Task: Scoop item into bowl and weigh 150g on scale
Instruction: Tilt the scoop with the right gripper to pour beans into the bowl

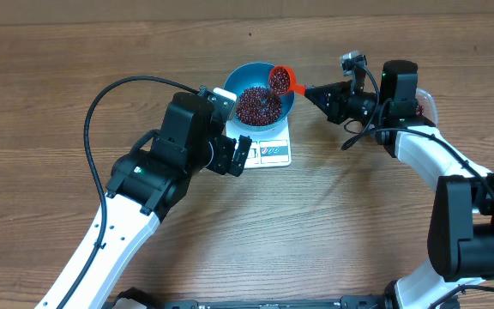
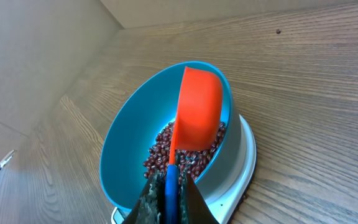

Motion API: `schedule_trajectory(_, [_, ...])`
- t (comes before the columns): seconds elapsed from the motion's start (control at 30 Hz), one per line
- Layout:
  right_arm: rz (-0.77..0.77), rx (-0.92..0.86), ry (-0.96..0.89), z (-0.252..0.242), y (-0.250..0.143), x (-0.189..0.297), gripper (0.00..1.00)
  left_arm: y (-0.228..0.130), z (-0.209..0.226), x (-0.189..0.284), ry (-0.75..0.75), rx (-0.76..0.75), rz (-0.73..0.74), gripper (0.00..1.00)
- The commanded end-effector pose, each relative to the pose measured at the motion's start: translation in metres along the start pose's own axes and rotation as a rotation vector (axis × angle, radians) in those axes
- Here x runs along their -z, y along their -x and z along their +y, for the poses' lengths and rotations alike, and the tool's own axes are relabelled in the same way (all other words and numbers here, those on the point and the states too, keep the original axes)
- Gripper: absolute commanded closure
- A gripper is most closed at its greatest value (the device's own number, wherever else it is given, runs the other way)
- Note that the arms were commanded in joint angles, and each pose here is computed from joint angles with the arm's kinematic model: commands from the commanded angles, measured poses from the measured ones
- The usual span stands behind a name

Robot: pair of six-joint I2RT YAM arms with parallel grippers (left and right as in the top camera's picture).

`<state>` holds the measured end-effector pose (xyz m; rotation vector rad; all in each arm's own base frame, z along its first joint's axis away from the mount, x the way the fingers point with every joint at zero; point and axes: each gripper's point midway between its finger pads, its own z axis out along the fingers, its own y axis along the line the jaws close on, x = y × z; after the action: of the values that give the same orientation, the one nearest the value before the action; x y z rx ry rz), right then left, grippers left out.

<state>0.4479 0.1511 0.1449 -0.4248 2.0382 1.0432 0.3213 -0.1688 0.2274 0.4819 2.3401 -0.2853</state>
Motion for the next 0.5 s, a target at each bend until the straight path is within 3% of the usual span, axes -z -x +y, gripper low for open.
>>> schedule_trajectory(0.0, [0.001, 0.015, 0.002, 0.0006, -0.0012, -0.0015, 0.96, 0.0042, 0.0001, 0.0038, -0.006, 0.017, -0.017, 0.00])
schedule_trajectory(0.47, [-0.001, 0.068, -0.023, -0.0037, -0.0007, -0.0015, 0.96, 0.0042, 0.0002, 0.0038, -0.005, 0.018, -0.017, 0.00])
